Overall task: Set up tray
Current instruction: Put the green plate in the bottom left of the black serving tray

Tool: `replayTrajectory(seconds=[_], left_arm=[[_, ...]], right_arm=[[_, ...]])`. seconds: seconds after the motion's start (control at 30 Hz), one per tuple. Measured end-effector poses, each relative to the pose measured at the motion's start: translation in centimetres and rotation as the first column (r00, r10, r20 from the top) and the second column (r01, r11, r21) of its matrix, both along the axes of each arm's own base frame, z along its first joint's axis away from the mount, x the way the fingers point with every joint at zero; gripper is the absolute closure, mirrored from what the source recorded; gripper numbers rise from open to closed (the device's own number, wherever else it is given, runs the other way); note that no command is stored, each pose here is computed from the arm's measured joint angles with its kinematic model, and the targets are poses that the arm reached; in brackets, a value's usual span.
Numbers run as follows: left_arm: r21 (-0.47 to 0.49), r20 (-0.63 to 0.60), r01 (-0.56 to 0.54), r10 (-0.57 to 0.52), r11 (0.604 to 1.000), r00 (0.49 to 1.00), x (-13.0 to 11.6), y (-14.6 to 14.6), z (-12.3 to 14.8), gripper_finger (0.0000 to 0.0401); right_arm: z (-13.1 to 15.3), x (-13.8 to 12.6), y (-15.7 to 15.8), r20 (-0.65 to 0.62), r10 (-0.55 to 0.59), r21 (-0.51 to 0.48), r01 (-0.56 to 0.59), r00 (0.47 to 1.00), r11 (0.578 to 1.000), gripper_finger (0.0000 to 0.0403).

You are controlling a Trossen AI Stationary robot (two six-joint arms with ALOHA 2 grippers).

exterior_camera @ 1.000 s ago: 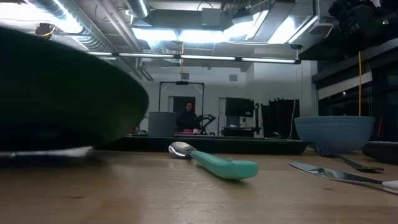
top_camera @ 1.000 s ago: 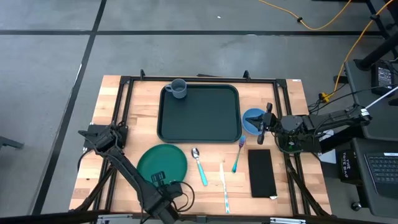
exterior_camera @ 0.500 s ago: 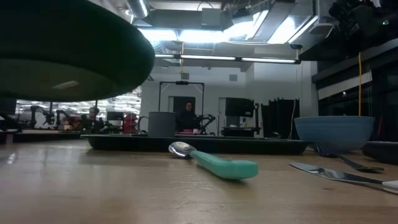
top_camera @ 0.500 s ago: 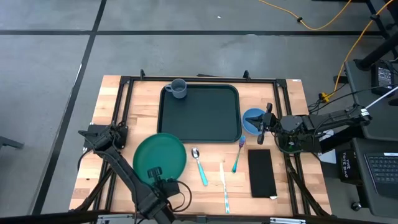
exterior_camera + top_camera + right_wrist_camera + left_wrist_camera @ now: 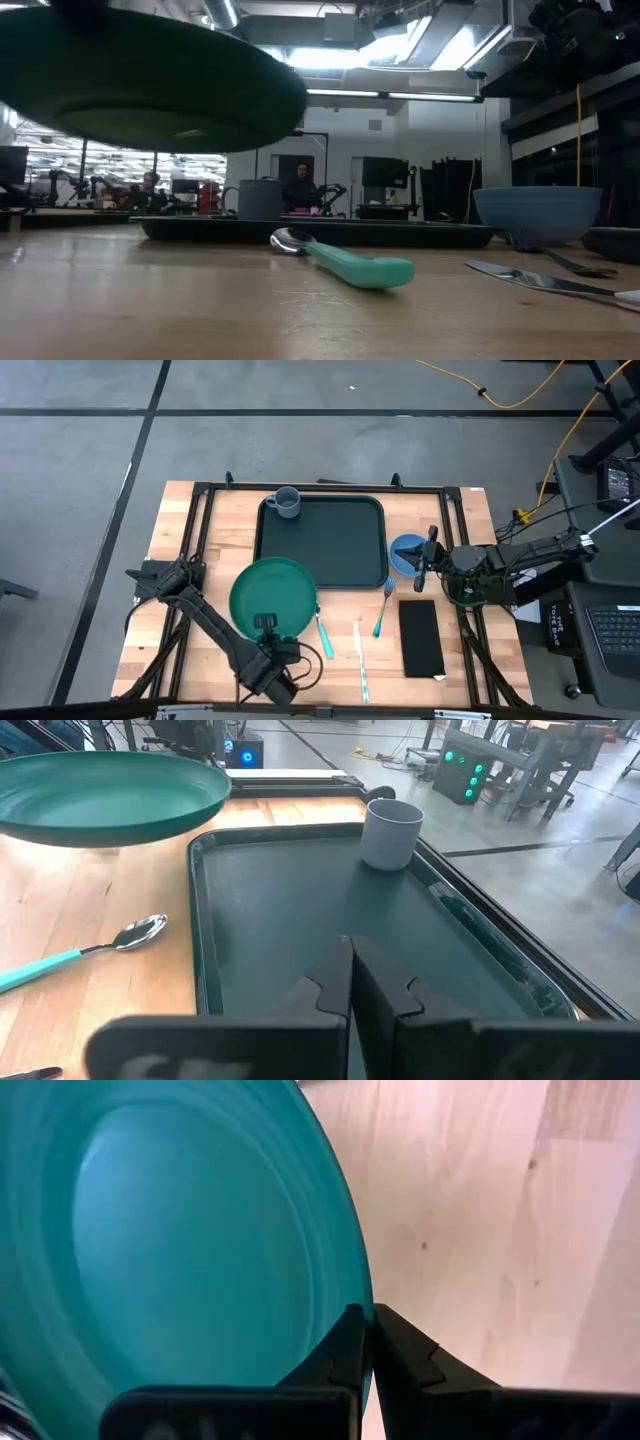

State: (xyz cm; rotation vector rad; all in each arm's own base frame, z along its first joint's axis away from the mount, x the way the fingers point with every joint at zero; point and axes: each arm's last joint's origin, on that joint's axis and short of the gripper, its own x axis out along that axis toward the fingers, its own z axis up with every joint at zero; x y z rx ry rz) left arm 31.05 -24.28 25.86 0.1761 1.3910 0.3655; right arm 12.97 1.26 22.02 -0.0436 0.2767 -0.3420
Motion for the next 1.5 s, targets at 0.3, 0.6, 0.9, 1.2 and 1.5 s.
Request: replayTrajectory(seconds=[0.3,0.6,0.9,1.2,1.5], left_arm=[[-0.004,-0.037,0.131,-0.132,0.991,0.991,2.8,3.0,-0.1,0.0399],[-0.004,-0.109,0.229,-0.228,0.974,0.968,4.7,6.3,-0.1,0.0399],[-0.006,-0.157,0.267,-0.264,0.964,0.952,6.1,9.4,-0.1,0.0399],[0.009,-0.144,0.25,-0.246,0.968,0.958,6.9,11.0,-0.1,0.0399],[0.007,-0.112,0.25,-0.247,0.968,0.962,7.3,11.1,-0.1,0.0399]], right_arm=[[0.0,0.0,0.0,-0.001,0.001,-0.002,-0.001,1.0,1.0,0.0393],[-0.1,0.0,0.0,-0.008,0.001,-0.004,-0.001,1.0,1.0,0.0393],[-0.1,0.0,0.0,-0.017,0.002,-0.005,-0.002,1.0,1.0,0.0393],[-0.4,-0.1,0.0,-0.044,0.003,-0.011,-0.003,0.999,1.0,0.0393],[-0.7,-0.3,0.0,-0.075,-0.005,0.003,0.005,0.997,1.0,0.0393]])
